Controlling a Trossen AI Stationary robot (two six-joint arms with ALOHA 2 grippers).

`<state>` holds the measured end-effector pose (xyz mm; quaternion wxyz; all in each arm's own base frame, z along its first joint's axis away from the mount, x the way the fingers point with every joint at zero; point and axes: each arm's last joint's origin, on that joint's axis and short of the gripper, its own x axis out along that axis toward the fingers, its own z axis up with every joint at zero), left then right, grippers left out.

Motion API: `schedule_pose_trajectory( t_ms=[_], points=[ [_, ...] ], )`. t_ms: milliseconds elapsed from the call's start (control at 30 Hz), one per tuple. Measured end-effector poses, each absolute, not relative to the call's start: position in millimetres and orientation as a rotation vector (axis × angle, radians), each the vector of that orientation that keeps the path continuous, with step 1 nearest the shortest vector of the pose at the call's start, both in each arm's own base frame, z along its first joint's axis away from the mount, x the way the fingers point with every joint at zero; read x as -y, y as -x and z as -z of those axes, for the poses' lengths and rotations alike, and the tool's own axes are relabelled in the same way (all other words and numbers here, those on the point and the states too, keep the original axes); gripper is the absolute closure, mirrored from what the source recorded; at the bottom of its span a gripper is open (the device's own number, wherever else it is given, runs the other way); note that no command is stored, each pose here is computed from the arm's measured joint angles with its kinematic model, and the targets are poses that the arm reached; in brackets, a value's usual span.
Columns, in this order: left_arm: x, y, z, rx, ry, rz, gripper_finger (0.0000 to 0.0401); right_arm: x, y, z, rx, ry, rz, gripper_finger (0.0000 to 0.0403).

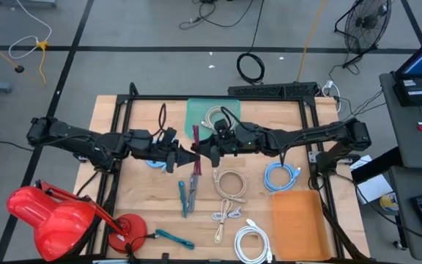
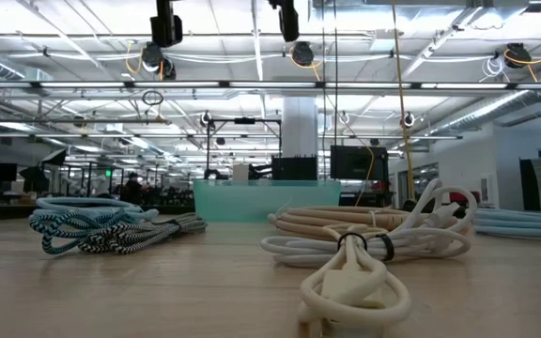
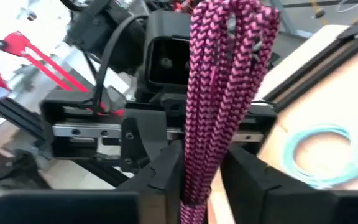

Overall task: Pick & Place USB Port
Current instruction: Put the violet charger cable into the orange bin

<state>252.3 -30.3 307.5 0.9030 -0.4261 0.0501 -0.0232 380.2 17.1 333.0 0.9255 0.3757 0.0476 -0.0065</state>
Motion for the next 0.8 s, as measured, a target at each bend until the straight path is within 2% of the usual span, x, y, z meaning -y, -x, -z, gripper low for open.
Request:
schedule_pose_trajectory(
  t_ms=[133,300,400,600,800],
  points=[
    [32,-252,-308,-0.110,0.881,0.067,0.0366,-18,-383,-332,-0.094,-0.770,-0.027,0.0379],
    [34,-244,-311,-0.171,0.895,0.134,0.0301,-19,-377,-334,-0.146,-0.815,-0.030,0.0381],
    [34,-231,-312,-0.237,0.900,0.107,0.0284,-21,-362,-340,-0.221,-0.856,0.007,0.0384],
    [29,-204,-315,-0.249,0.864,-0.051,0.0294,-47,-313,-352,-0.468,-0.953,0.066,0.0384],
    [25,-188,-320,-0.230,0.824,-0.118,0.0320,-86,-249,-354,-0.669,-1.039,0.296,0.0384]
  ],
)
